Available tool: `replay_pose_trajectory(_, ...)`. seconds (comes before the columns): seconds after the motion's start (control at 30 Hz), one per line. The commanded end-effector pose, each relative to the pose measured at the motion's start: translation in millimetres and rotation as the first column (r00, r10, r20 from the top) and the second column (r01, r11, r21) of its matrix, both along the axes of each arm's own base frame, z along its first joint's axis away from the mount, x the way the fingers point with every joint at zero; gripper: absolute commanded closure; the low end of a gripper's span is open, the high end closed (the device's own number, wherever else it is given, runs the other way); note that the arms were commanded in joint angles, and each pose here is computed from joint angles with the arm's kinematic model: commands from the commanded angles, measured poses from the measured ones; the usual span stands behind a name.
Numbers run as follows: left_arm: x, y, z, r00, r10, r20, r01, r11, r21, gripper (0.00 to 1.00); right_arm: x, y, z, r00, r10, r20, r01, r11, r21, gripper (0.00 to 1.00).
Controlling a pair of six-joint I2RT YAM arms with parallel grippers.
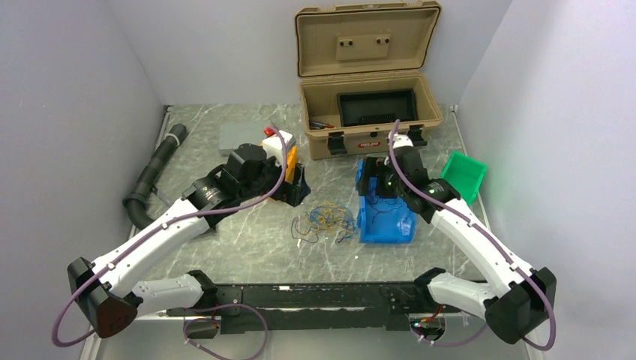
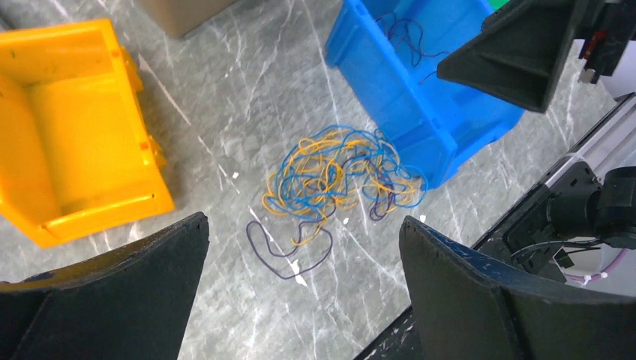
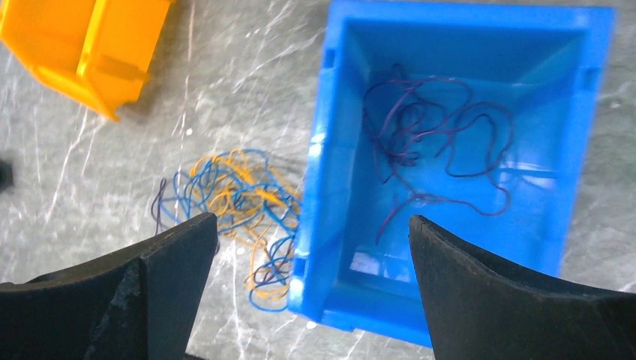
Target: Untangle the cables
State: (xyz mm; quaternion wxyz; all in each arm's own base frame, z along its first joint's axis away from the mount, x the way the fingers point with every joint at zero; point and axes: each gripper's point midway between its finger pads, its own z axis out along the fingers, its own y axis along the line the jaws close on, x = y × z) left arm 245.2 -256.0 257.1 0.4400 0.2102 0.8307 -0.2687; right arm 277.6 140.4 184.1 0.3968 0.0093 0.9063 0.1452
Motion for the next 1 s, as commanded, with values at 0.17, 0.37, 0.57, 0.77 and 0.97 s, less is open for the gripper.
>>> replay_pose_trajectory(0.17,-8.4,15.8,-17.5,0.998,0.051,-0.024,-0.051,0.999,-0.003,0.01,-14.6,62.1,5.9,0.988,0.154,0.016,-0.153,0.987,-0.043,0.0)
replay_pose_trajectory(0.37,-12.0,24.3,-34.6,0.995,0.08,-0.054,-0.079,0.996,0.029,0.01,-25.9,93.0,2.8,0.971,0.239,0.017,-0.239,0.971,0.0,0.0)
replay_pose_trajectory(0.57,-7.3,46.6,-53.0,0.965,0.245,-0.089,-0.241,0.969,0.054,0.01,-38.8,116.9,-6.0,0.954,0.3,-0.005,-0.3,0.954,0.012,0.0)
replay_pose_trajectory(0.77,-13.4,38.0,-68.3,0.972,0.199,-0.125,-0.195,0.98,0.041,0.01,-47.6,133.4,-15.4,0.94,0.34,-0.018,-0.339,0.94,0.047,0.0)
replay_pose_trajectory(0.97,-16.6,33.3,-87.3,0.97,0.179,-0.162,-0.173,0.984,0.052,0.01,-54.8,143.0,-32.4,0.929,0.367,-0.048,-0.362,0.928,0.094,0.02)
